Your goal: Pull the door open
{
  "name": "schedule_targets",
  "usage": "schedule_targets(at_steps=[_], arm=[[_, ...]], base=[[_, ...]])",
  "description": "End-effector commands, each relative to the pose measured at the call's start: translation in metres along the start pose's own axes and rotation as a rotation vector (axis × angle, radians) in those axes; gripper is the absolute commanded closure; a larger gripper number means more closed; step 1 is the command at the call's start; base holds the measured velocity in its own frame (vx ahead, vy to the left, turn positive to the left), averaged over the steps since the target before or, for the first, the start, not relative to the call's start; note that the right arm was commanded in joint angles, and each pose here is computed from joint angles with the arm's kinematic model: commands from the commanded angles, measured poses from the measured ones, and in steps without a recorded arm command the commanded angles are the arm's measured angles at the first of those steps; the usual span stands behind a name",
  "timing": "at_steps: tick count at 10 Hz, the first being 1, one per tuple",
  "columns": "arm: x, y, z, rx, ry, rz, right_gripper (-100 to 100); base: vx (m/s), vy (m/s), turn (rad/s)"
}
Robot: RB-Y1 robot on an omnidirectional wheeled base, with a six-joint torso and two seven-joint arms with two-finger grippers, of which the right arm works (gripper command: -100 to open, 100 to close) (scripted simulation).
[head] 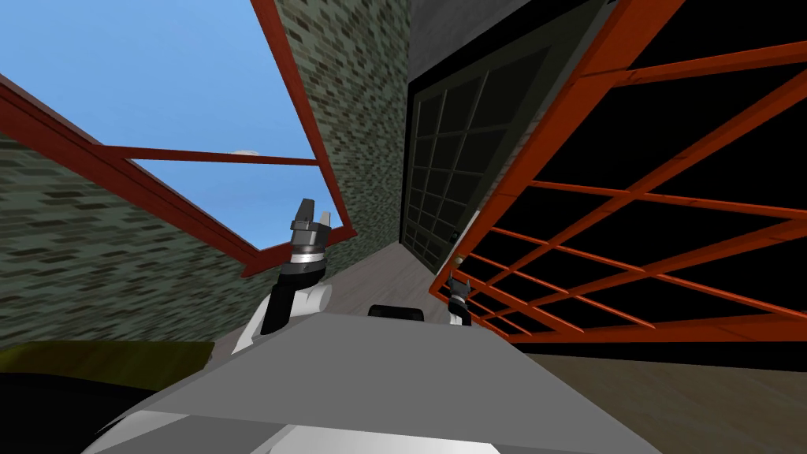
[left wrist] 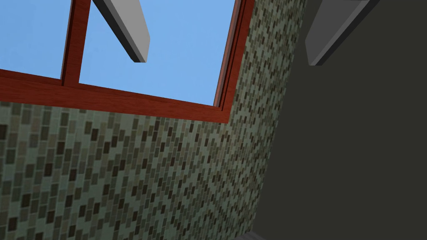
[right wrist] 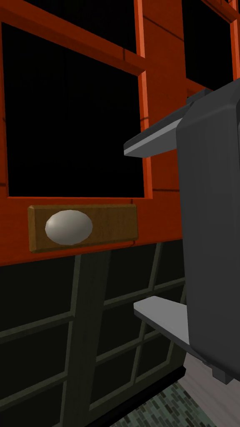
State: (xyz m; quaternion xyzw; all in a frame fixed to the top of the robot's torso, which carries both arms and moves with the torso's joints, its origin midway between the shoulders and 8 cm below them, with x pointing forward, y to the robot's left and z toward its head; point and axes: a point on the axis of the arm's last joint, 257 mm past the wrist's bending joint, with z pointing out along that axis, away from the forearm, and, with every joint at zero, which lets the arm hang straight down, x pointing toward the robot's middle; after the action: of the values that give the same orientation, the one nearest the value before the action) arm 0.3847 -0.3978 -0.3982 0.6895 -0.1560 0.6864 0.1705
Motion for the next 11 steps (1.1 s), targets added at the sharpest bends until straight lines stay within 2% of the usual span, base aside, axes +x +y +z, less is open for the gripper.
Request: schedule_targets(at_steps=[1, 4, 6, 9, 10, 11], arm=[[-0.002, 0.019, -0.0003, -0.009, -0.001, 0.001, -100], [-0.004, 0.051, -0.0011, -0.025, -0.001, 0.002, -100], [-0.004, 0.058, -0.0013, -0.029, -0.001, 0.002, -100], [-0.003, 0.094, -0.0025, -0.046, 0.001, 0.002, -100], [-0.002, 0.101, -0.0027, -0.049, 0.002, 0.003, -100], [-0.003, 0.097, -0.0037, -0.047, 0.001, 0.001, -100]], base=[[0.123, -0.008, 0.053], [0.211, -0.004, 0.063], [0.120, 0.010, 0.023], [0.140, -0.013, 0.053], [0.158, -0.019, 0.045], [0.061, -0.010, 0.007]])
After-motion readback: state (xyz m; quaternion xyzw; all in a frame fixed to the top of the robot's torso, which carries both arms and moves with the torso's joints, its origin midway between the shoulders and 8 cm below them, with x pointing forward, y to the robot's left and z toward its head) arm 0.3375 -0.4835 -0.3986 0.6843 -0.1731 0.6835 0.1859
